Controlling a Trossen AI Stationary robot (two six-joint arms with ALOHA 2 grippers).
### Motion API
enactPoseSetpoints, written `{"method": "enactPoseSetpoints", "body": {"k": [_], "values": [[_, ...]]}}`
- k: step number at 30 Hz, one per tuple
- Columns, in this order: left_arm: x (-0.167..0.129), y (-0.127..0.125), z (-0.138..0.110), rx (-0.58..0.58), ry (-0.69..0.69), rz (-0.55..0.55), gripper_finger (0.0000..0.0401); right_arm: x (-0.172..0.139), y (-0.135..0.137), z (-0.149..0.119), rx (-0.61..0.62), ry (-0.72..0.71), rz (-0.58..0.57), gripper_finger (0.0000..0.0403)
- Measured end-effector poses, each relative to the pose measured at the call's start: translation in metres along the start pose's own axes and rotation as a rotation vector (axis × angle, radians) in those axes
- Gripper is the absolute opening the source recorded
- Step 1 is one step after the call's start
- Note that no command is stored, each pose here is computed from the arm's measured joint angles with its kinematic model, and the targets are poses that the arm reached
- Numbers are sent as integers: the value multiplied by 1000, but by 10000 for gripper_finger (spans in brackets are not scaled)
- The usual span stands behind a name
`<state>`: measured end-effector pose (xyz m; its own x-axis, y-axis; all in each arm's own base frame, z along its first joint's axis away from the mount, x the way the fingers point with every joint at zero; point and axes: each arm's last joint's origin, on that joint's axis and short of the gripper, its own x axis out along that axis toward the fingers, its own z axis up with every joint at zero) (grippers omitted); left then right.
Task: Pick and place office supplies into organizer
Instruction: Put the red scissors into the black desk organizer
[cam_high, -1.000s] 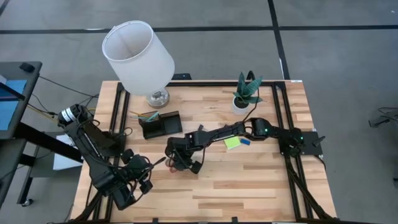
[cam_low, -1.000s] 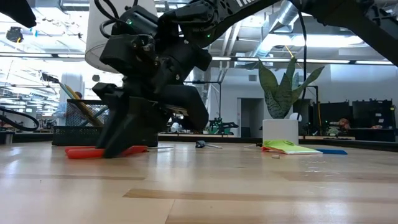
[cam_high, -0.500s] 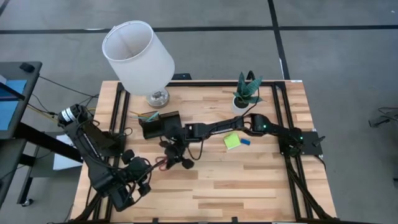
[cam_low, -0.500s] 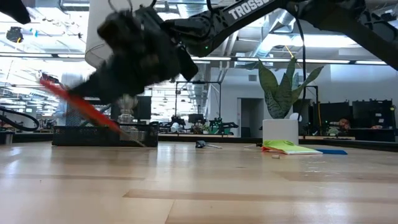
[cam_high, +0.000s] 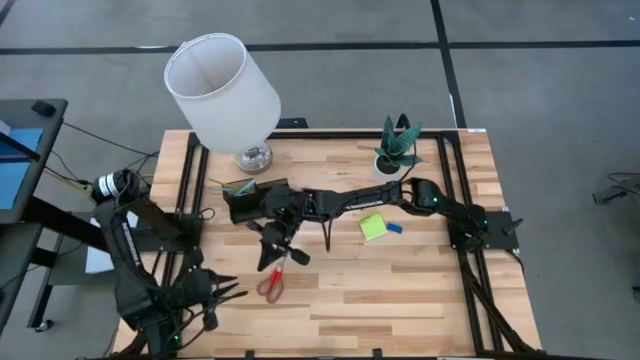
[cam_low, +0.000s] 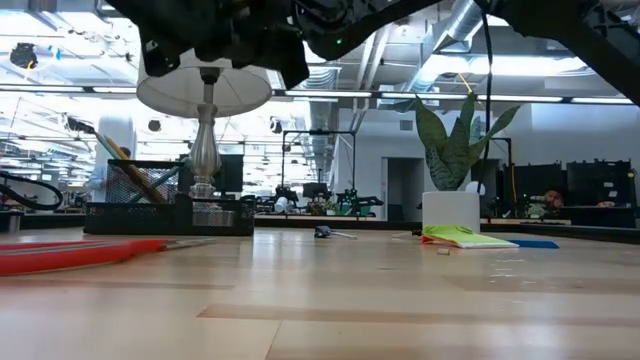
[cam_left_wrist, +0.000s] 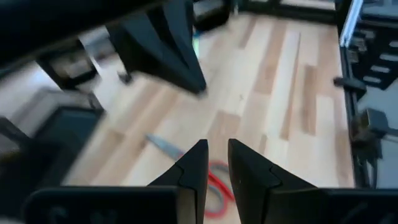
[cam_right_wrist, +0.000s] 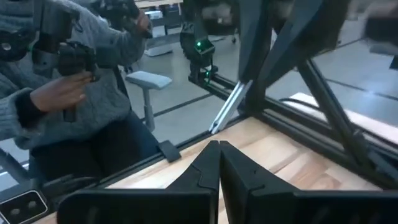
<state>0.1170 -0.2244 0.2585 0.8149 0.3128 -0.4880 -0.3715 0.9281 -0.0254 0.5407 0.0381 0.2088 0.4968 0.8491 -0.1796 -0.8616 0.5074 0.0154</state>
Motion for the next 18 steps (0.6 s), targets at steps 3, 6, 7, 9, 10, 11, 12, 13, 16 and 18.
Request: {"method": "enactPoseSetpoints", "body": {"k": [3, 6, 7, 9, 10, 11, 12, 13, 16, 18], "values": [[9, -1, -11, -20, 65, -5, 55, 4, 3, -2, 9, 6, 12, 0], [22, 1, -21, -12, 134, 5, 59, 14, 10, -1, 36, 6, 39, 2], [26, 3, -25, -1, 150, 14, 62, 18, 13, 0, 52, 6, 48, 3], [34, 8, -33, -3, 161, 30, 70, 24, 19, 3, 74, 10, 64, 3], [38, 9, -36, -8, 161, 37, 76, 27, 23, 6, 81, 16, 74, 2], [41, 12, -39, -9, 163, 46, 83, 28, 27, 11, 69, 16, 79, 1], [44, 13, -41, -13, 163, 52, 89, 29, 31, 18, 53, 14, 87, 1], [47, 14, -44, -24, 164, 53, 97, 27, 35, 26, 50, 19, 94, 1], [56, 16, -51, -69, 195, 45, 116, 20, 49, 49, 78, 51, 105, 2], [63, 17, -55, -105, 215, 44, 124, 11, 59, 61, 134, 93, 117, 3]]}}
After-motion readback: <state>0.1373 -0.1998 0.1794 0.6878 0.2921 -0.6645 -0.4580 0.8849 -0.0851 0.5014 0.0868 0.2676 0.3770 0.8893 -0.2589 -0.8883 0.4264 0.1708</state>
